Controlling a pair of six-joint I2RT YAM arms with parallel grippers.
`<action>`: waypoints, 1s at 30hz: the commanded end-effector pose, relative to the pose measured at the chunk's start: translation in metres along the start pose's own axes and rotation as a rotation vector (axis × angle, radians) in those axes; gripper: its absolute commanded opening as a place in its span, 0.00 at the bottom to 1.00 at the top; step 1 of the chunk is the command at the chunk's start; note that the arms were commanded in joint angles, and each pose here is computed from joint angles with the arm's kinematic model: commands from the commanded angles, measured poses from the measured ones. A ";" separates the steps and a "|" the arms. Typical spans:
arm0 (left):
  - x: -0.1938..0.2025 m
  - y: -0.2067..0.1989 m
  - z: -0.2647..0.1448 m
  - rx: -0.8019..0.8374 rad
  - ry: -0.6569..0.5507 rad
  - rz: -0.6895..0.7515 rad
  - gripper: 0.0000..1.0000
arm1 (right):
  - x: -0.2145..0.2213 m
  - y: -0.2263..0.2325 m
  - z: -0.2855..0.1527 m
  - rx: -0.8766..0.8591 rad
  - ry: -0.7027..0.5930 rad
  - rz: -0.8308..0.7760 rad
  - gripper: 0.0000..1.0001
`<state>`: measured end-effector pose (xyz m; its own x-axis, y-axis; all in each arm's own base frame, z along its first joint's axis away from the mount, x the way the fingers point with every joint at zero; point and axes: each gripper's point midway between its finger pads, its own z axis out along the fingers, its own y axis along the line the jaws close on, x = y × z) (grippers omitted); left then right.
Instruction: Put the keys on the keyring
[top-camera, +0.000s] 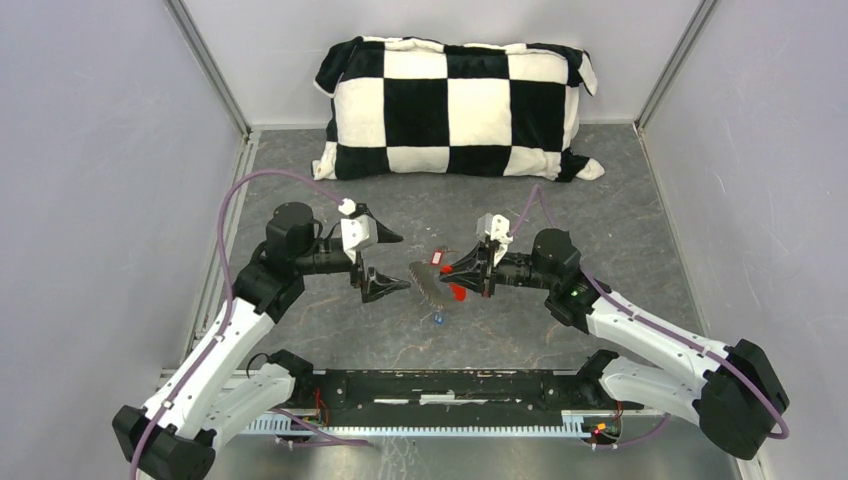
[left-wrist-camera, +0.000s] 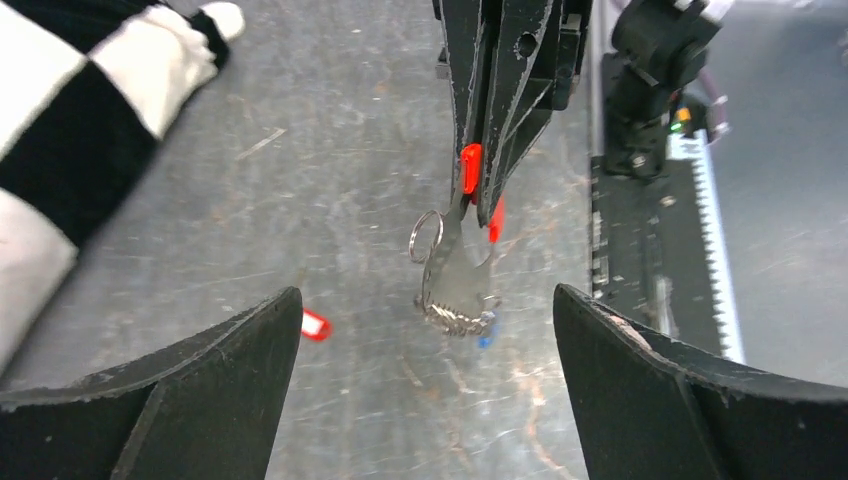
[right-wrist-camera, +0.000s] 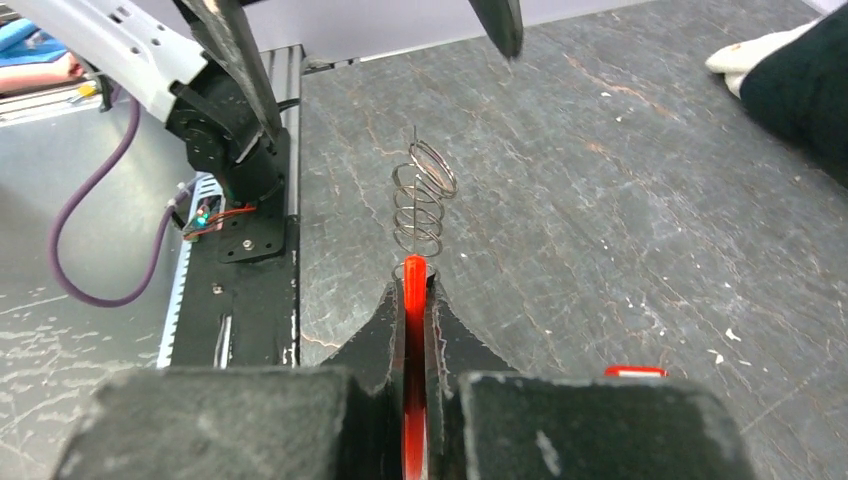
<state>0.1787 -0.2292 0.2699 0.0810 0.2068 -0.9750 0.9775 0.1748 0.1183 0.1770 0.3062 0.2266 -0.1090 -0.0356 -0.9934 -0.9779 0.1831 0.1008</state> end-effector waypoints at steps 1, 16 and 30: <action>-0.004 -0.015 0.009 0.102 -0.038 -0.219 0.99 | -0.031 0.017 0.002 -0.094 -0.106 -0.081 0.00; 0.000 -0.034 0.016 0.286 -0.052 -0.308 0.72 | -0.036 0.029 0.008 -0.149 -0.120 -0.085 0.00; 0.001 -0.046 0.011 0.359 -0.037 -0.274 0.19 | -0.034 0.037 0.014 -0.176 -0.113 -0.083 0.00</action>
<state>0.1400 -0.2481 0.2459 -0.2504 0.1817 -0.9509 0.9606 -0.0758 -0.2674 0.1475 0.3248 0.2367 -0.0780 0.0019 -0.9970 -0.9967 0.0231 0.0780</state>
